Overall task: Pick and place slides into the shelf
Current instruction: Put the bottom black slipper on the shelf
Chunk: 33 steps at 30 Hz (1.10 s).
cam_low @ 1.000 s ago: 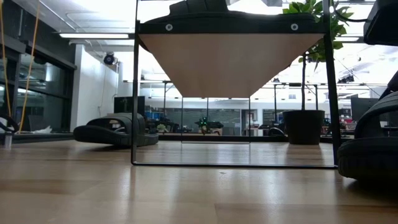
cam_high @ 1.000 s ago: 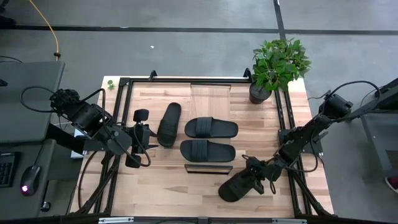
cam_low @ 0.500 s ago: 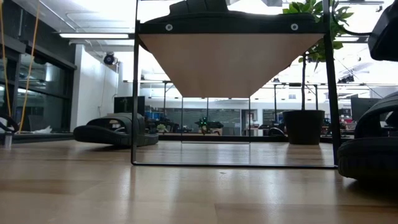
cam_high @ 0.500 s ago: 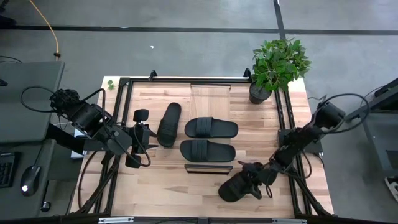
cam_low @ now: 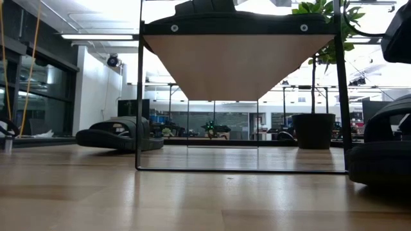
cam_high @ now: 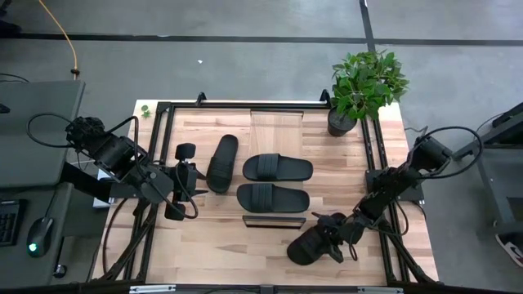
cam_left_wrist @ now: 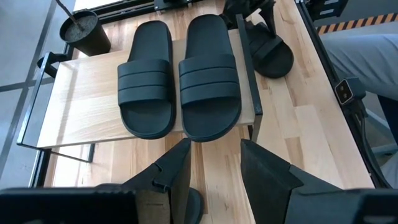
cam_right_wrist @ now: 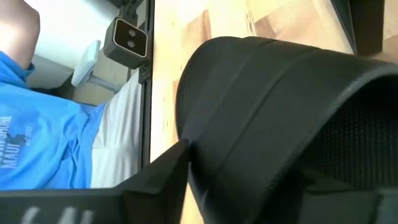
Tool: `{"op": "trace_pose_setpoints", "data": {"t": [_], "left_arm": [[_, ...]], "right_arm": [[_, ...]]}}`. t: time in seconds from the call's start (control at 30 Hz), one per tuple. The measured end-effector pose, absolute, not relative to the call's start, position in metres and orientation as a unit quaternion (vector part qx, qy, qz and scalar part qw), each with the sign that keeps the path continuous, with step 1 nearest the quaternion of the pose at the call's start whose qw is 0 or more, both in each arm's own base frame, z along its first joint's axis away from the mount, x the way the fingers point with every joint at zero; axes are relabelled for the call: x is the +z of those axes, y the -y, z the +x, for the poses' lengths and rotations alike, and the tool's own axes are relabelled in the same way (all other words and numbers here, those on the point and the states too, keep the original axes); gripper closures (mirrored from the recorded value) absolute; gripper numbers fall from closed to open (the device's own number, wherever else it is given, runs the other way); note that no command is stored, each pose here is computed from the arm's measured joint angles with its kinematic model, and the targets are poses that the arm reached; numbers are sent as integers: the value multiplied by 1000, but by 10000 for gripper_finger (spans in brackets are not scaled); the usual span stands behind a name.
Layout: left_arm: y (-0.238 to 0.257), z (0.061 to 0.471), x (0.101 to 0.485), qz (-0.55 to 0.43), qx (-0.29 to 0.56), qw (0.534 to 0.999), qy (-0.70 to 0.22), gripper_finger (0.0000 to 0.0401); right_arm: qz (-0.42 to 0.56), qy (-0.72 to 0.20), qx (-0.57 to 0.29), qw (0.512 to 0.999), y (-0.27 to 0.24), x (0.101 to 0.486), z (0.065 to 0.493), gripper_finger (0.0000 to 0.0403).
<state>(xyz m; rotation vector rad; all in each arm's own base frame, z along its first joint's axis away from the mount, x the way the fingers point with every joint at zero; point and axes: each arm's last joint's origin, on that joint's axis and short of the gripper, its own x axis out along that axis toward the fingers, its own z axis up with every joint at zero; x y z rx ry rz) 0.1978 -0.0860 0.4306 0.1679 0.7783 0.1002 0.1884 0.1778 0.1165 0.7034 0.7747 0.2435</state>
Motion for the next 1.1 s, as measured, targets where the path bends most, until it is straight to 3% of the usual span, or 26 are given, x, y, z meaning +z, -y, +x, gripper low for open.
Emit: {"op": "trace_pose_setpoints", "data": {"t": [0.5,1.1], "left_arm": [[86,198,431,77,51,921,-379,277],[86,198,431,77,51,921,-379,277]], "right_arm": [[337,-368,133,856,-179,118,189,392],[288,-350,184,872,-182,122,190,398]]}}
